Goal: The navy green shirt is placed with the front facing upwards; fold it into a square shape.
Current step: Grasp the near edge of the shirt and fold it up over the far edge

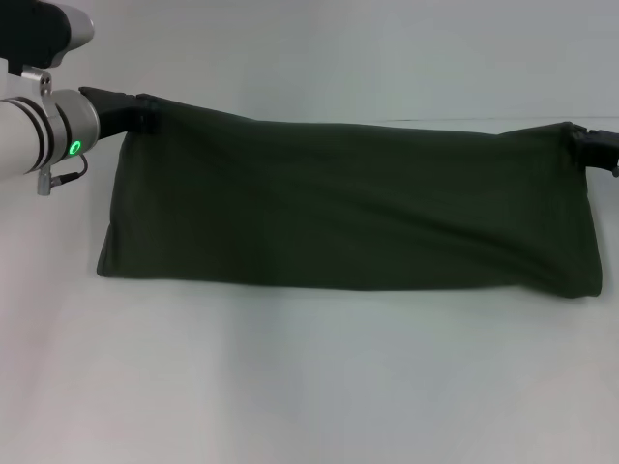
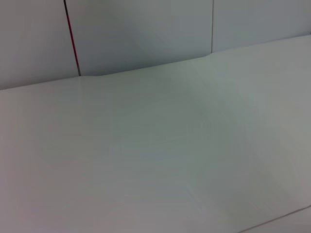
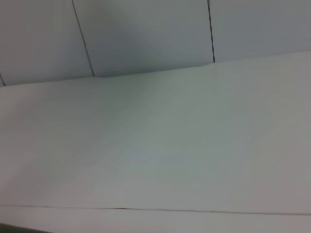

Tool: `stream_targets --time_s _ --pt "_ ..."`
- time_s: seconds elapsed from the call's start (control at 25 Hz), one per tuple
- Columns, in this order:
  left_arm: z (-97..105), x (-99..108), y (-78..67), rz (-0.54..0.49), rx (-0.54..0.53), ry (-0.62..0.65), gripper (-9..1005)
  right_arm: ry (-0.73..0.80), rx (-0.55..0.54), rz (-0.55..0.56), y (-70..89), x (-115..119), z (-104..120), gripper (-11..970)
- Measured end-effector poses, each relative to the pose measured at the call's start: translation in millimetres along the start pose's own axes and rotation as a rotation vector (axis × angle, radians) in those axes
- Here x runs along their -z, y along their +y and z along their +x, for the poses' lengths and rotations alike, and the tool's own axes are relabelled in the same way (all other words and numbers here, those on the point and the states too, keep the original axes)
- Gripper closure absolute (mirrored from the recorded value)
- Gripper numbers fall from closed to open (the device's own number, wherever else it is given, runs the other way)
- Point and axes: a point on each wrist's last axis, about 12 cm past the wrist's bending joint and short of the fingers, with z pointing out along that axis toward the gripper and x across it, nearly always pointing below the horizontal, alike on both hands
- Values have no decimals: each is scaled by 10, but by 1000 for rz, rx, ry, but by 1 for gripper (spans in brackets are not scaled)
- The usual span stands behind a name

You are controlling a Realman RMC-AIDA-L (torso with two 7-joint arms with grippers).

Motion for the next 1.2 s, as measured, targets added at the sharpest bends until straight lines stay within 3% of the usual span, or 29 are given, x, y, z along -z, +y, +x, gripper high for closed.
stream_targets --time_s 0.6,1.2 --pt "-117 37 44 -17 10 -37 987 -41 26 -24 25 -55 -247 829" --pt "-100 28 50 -47 35 -48 957 -22 33 15 29 -87 -217 818"
